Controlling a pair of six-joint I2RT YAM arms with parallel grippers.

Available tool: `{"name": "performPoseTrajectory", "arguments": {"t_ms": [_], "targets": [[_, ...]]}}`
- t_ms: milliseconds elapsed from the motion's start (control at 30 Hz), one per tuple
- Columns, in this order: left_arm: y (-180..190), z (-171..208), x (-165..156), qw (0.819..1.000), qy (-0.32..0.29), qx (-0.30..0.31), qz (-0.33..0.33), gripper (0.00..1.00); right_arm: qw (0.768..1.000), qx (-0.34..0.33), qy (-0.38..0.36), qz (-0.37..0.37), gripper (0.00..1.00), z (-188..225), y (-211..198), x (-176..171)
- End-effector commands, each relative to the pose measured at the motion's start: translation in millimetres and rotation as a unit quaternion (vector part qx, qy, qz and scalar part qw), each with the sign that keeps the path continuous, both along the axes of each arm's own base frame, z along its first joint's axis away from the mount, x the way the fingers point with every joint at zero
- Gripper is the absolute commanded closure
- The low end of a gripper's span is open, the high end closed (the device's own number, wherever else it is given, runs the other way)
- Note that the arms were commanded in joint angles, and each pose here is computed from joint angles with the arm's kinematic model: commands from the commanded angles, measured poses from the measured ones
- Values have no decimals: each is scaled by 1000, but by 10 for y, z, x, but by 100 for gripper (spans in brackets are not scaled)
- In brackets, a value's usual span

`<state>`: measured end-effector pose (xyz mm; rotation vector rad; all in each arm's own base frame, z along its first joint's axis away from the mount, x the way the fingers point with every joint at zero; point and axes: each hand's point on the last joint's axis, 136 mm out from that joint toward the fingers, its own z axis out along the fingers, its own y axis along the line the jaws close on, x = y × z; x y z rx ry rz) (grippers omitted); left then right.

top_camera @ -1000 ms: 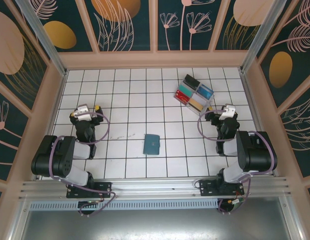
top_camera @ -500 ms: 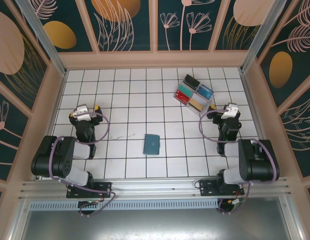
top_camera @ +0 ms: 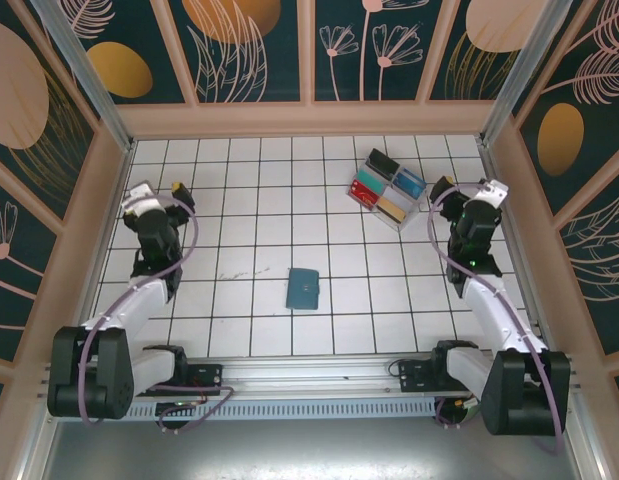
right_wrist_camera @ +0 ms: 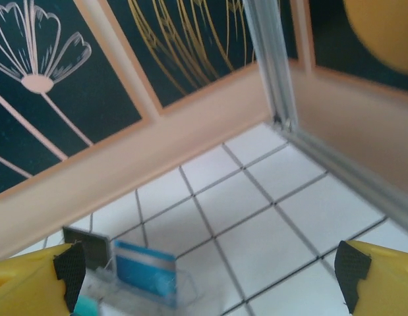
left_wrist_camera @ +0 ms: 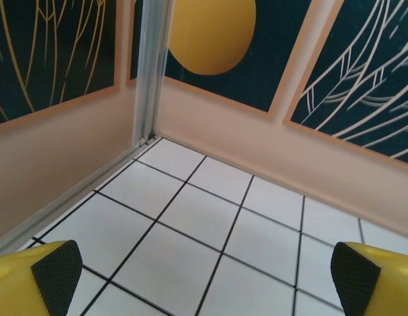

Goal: Take the credit cards out of the card holder

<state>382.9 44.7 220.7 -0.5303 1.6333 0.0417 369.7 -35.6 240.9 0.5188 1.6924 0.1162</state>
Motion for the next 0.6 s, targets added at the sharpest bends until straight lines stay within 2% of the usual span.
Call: {"name": "performPoseTrajectory", "arguments": {"t_ms": [0, 100, 200, 433, 567], "targets": [[-24, -356, -57, 991, 114, -70, 9, 1, 991, 86, 89, 45, 1, -177, 277, -9], [-189, -432, -29, 985, 144, -94, -33, 1, 981, 91, 133, 104, 1, -213, 678, 35], [-334, -525, -56, 977, 167, -114, -69, 1, 964, 73, 181, 178, 2, -336, 1274, 2], [-408, -643, -258, 971, 183, -129, -88, 1, 905, 1, 272, 326, 5, -806, 2700, -400], [-400, -672, -359, 970, 187, -126, -87, 1, 865, -42, 323, 382, 8, -1162, 3311, -691]]}}
